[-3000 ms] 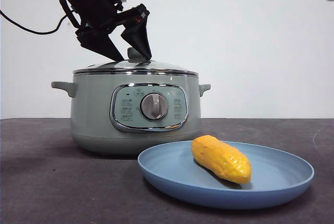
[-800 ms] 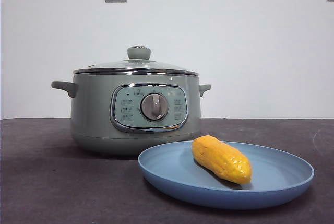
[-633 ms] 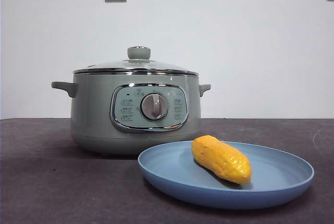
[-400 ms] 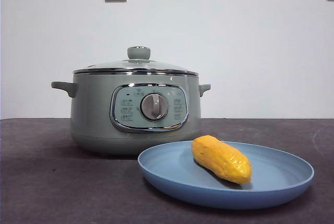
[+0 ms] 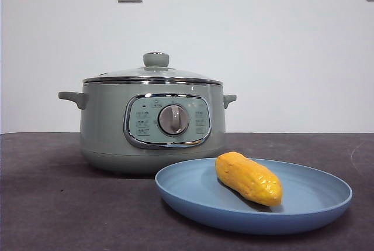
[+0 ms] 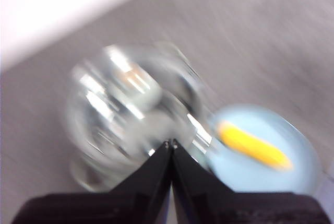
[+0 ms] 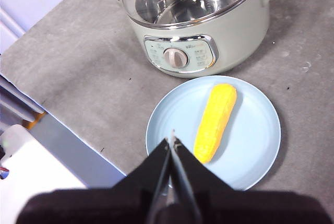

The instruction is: Take the corn out from the steamer,put the corn on the plate,close the lid

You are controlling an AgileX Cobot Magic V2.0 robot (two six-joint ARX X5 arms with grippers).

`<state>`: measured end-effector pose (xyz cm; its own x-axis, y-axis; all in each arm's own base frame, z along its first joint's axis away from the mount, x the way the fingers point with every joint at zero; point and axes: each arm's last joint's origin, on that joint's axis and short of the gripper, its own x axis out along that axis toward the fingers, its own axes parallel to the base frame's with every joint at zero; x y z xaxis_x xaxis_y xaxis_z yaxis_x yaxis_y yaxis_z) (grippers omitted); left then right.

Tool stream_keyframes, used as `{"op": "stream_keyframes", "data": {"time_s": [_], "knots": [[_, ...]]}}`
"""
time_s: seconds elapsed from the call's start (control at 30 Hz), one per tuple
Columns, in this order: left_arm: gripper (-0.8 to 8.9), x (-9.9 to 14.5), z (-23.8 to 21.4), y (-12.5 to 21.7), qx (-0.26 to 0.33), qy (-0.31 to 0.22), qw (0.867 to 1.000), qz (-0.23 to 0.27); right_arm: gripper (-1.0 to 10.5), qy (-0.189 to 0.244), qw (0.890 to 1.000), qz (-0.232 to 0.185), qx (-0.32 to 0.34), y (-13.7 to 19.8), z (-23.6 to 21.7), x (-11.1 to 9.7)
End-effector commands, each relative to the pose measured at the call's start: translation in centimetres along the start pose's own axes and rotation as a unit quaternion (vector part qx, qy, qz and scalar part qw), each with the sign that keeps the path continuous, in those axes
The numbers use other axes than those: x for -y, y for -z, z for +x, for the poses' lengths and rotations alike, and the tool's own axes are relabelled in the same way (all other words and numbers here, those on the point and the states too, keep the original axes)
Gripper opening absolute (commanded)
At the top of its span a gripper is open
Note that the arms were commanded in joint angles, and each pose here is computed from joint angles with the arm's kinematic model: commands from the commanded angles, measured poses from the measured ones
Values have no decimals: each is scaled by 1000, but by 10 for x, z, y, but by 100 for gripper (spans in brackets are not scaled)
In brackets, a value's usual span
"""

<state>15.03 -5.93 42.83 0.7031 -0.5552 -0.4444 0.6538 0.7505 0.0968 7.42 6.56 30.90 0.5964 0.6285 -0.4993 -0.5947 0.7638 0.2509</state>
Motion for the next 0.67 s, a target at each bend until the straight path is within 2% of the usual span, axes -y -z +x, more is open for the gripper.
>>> {"op": "stream_keyframes", "data": {"time_s": [0.03, 0.2, 0.37, 0.43, 0.67], "knots": [[-3, -6, -20, 0, 72, -36, 996, 48, 2, 1, 1000, -4, 2, 0, 0, 0], [-3, -10, -38, 26, 157, -140, 975, 69, 2, 0, 1000, -4, 2, 0, 0, 0], [-3, -9, -29, 79, 190, -243, 949, 68, 2, 0, 1000, -4, 2, 0, 0, 0], [-3, -7, -20, 105, 198, -264, 943, 53, 2, 0, 1000, -4, 2, 0, 0, 0], [-3, 0, 16, 188, 189, -290, 938, -12, 2, 0, 1000, -4, 2, 0, 0, 0]]}}
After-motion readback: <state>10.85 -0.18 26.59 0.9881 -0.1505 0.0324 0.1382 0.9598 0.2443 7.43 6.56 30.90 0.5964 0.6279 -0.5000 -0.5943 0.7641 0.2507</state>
